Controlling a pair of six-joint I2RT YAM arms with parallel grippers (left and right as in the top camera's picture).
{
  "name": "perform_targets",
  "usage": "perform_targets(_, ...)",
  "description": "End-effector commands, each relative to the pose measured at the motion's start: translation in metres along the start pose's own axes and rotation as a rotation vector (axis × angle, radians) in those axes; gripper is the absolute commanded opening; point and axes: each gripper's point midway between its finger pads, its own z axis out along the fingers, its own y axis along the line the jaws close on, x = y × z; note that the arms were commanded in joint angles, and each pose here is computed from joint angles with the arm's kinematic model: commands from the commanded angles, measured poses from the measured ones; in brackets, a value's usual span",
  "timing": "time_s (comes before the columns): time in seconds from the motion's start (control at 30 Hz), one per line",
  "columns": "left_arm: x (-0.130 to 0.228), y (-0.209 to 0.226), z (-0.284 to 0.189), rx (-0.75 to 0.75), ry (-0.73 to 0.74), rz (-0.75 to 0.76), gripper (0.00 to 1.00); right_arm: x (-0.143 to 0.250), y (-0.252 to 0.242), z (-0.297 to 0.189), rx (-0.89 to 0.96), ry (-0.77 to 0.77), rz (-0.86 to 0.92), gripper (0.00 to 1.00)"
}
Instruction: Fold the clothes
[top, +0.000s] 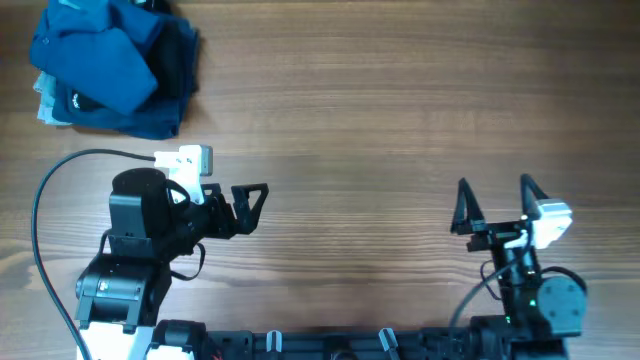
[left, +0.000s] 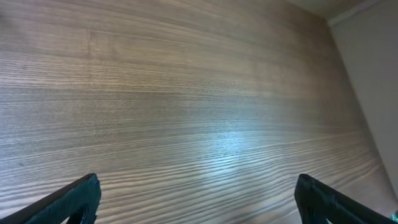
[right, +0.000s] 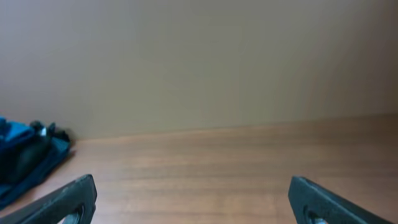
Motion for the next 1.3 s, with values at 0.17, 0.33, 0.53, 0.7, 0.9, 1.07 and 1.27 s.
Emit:
perform_targets(0.17,0.003,-0.001,0.001,0.007,0.009,-0.007,1.0,0.04,-0.002,0.008,-0.038,-0.034,0.026,1.0)
perform_targets(0.33,0.003,-0.001,0.001,0.007,0.009,-0.007,1.0,0.06,-0.006,0.009,-0.019,0.033,0.034,1.0)
perform_targets(0.53,0.003,-0.001,0.001,0.007,0.009,-0.007,1.0,0.063,-0.007,0.008,-0.017,0.046,0.035,1.0)
perform_targets(0.7,0.003,-0.001,0.001,0.007,0.009,-0.007,1.0,0.063,-0.007,0.008,-0.017,0.047,0.035,1.0)
perform_targets(0.9,0.003,-0.001,0.001,0.007,0.009,-0.007,1.0,0.063,-0.007,0.008,-0.017,0.047,0.035,1.0)
perform_targets(1.07,0.003,-0.001,0.001,0.007,0.009,-0.007,1.0,0.063,-0.007,0.008,-0.017,0.047,0.035,1.0)
perform_targets(1.27,-0.018,0.056,-0.009,-0.33,-0.112,-0.008,1.0,0.063,-0.007,0.008,-0.017,0.047,0.035,1.0)
